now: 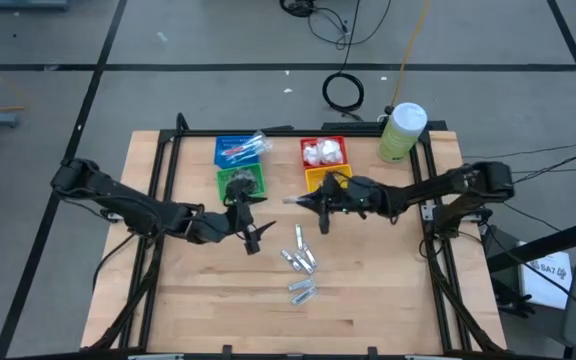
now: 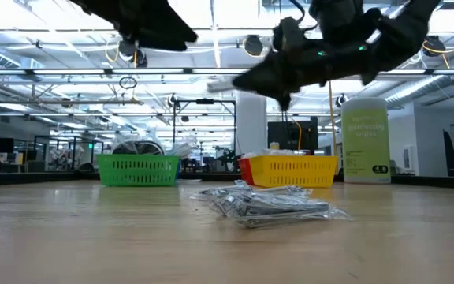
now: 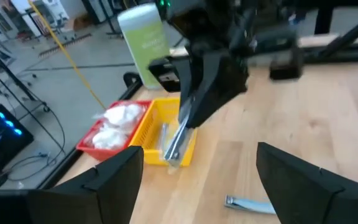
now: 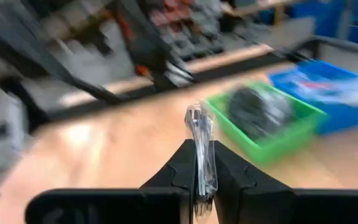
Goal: Pick & Place Travel size toiletries
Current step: Put the nail cutter into the yellow bin
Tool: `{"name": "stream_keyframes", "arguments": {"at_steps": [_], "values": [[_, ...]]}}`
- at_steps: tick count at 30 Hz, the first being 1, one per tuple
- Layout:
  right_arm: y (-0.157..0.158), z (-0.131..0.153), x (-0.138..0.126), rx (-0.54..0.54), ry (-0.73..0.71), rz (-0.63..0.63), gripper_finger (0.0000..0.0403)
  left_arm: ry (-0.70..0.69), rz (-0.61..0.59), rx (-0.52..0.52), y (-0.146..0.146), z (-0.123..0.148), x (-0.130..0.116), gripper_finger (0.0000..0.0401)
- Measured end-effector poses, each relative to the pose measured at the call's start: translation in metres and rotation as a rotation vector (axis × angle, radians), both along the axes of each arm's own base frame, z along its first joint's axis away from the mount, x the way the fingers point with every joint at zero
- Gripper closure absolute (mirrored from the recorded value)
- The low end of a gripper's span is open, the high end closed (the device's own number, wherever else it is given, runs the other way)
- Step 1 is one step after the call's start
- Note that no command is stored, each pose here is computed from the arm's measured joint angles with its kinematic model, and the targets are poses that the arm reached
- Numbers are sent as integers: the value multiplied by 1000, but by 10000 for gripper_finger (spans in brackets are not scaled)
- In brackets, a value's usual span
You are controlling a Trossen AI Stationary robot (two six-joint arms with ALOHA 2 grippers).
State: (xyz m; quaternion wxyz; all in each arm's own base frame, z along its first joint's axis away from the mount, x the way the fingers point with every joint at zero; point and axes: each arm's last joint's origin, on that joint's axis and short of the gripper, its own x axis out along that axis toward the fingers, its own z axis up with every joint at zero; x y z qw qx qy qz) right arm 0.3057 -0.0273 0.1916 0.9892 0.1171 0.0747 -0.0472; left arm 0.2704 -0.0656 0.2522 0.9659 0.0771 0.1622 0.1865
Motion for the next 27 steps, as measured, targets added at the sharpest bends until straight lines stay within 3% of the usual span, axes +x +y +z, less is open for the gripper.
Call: {"name": "stream_keyframes", "arguments": {"at_steps": [6, 10, 27], "values": [[-2, 9, -34, -111, 149, -140, 383, 2, 8, -3, 4, 6, -6, 93], [-4, 0, -58, -143, 297, -260, 377, 23, 24, -3, 8, 3, -6, 93], [-26, -36, -92, -87, 366, -436, 380, -5, 94, -68, 20, 2, -2, 93]]}}
